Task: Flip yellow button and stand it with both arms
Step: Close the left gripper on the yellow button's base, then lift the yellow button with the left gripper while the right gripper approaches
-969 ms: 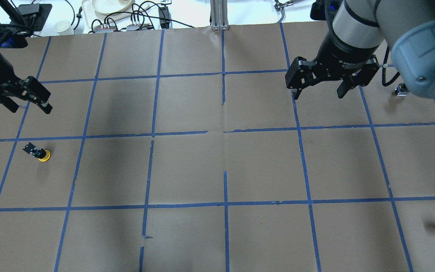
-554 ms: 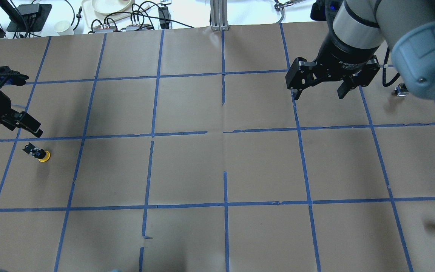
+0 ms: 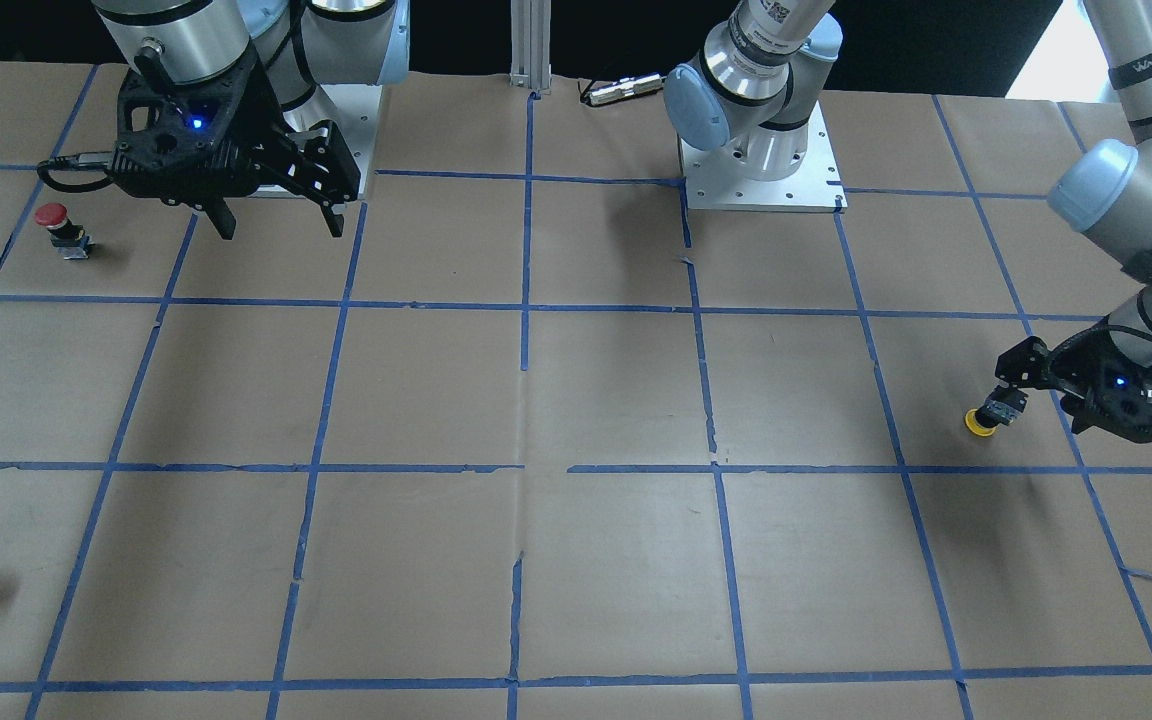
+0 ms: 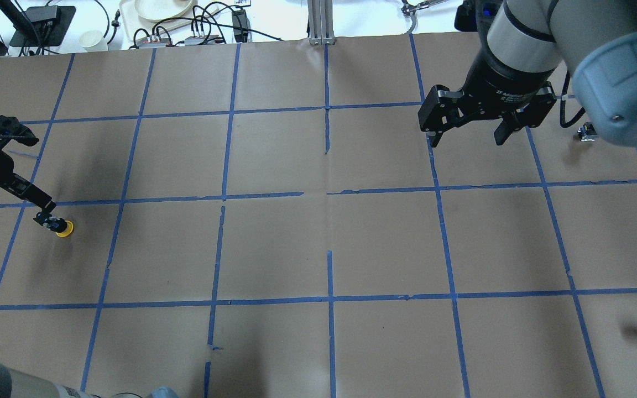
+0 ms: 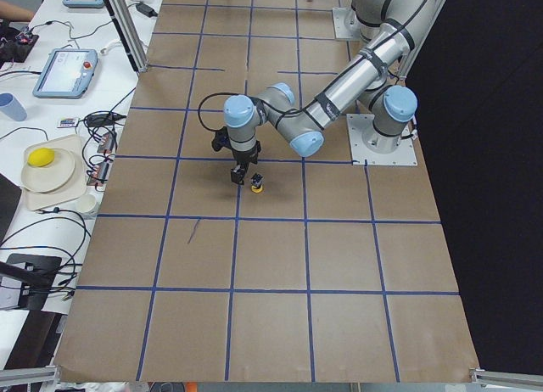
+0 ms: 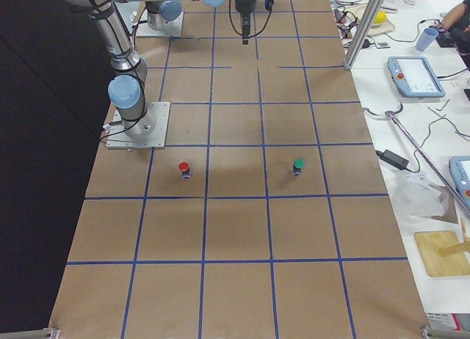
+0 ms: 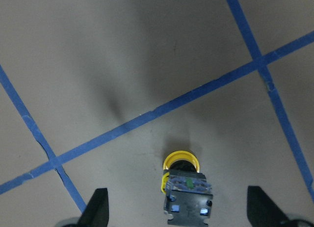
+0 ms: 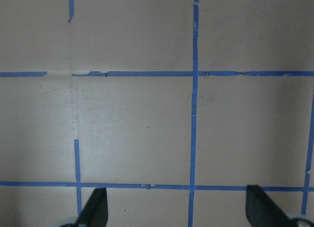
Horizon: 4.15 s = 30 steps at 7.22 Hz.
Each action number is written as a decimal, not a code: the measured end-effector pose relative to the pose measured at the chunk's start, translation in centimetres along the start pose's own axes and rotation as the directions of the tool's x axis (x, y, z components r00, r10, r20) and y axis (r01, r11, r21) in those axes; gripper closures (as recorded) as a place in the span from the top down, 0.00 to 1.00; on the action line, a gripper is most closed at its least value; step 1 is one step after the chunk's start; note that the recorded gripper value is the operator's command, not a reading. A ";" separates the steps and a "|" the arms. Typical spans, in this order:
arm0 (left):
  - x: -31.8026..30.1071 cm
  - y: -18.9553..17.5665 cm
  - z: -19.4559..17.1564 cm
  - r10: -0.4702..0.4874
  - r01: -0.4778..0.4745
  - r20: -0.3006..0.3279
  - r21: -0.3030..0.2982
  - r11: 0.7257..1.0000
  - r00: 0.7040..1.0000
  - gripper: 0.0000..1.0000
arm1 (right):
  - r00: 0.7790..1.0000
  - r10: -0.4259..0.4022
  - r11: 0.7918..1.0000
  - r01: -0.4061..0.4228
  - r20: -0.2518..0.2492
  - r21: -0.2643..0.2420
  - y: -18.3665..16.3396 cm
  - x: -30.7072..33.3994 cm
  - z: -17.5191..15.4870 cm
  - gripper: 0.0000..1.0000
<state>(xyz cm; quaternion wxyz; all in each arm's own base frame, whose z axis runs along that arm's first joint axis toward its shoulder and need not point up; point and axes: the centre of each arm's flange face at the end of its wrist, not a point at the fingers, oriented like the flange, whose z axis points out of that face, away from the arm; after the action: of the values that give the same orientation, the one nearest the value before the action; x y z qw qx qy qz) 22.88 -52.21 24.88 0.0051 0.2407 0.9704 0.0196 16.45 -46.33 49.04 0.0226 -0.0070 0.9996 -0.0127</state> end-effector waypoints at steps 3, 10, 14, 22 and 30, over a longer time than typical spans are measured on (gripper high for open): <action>0.9 1.0 2.6 0.030 -0.030 -0.037 -0.013 0.999 0.999 0.81 | 1.000 -0.001 1.000 0.001 0.000 0.000 0.1 -0.1 0.0 1.00; 1.1 0.1 1.3 0.053 -0.051 -0.035 0.045 0.998 0.998 0.15 | 1.000 -0.001 1.000 0.001 -0.001 -0.003 0.1 -0.1 0.1 1.00; 9.1 -5.5 -6.4 0.012 0.014 -0.159 0.165 0.986 0.987 0.12 | 1.000 -0.002 1.000 0.002 0.000 -0.002 0.1 -0.1 0.1 1.00; 26.8 -12.4 -14.1 -0.002 0.340 -0.798 0.256 0.905 0.603 0.08 | 0.952 0.171 0.985 -0.171 0.254 -0.024 -1.8 5.8 -1.1 0.99; 40.9 -16.3 -18.4 -0.009 0.472 -0.998 0.023 0.881 0.064 0.03 | 0.282 0.509 0.859 -0.237 0.813 -0.455 0.1 2.5 1.5 0.99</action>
<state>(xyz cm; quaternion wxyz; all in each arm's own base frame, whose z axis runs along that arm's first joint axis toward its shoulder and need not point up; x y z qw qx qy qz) -21.20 -48.14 42.63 -0.6783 -0.0063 0.7348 0.0029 13.98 -46.35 47.43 0.5706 0.2201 0.7816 0.1226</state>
